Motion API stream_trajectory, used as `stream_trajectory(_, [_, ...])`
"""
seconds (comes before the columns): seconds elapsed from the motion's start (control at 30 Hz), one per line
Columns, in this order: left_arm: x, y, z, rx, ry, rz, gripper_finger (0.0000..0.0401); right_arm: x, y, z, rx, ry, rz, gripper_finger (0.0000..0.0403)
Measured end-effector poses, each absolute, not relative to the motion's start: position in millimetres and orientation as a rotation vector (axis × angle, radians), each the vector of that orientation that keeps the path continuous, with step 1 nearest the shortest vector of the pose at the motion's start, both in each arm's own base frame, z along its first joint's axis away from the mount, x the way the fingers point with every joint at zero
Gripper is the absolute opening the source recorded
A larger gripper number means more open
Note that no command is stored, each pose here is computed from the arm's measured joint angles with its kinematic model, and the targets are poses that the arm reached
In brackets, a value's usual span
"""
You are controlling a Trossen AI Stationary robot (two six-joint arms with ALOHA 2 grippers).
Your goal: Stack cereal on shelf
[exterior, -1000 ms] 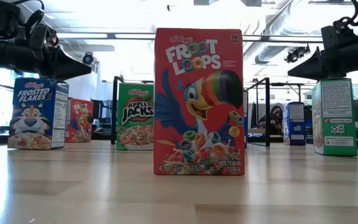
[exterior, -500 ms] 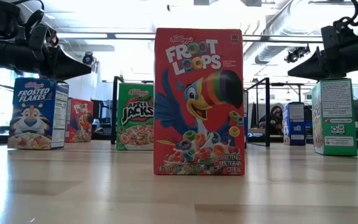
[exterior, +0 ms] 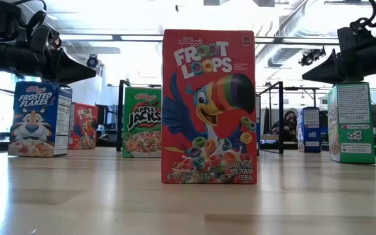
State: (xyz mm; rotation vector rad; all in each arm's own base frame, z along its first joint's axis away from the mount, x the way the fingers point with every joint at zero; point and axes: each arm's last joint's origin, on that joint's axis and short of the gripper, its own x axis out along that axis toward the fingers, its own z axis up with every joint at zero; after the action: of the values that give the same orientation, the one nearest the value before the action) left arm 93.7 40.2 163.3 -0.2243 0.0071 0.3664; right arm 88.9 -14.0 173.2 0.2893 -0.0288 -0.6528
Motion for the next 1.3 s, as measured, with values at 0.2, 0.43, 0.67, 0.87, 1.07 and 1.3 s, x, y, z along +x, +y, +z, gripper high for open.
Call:
stream_trajectory(0.2, [94,40,163,-0.225,0.007,0.366,0.0005,89,-14,173,0.289,-0.028,-0.653,0.0000])
stream_trajectory(0.43, [94,40,170,-0.209,-0.056,0.360,0.0005,89,-14,173,0.289,-0.028,-0.653,0.0000])
stream_trajectory(0.67, [94,40,175,-0.195,-0.113,0.353,0.0005,89,-14,173,0.289,-0.029,-0.653,0.0000])
stream_trajectory(0.87, [93,40,178,-0.186,-0.146,0.349,0.0005,89,-14,173,0.289,-0.028,-0.653,0.0000])
stream_trajectory(1.07, [92,40,184,-0.179,-0.208,0.342,0.0005,89,-14,173,0.180,0.007,-0.659,0.0000])
stream_trajectory(1.3, [91,42,189,-0.110,-0.252,0.429,0.0005,89,-14,174,0.081,0.036,-0.648,0.0000])
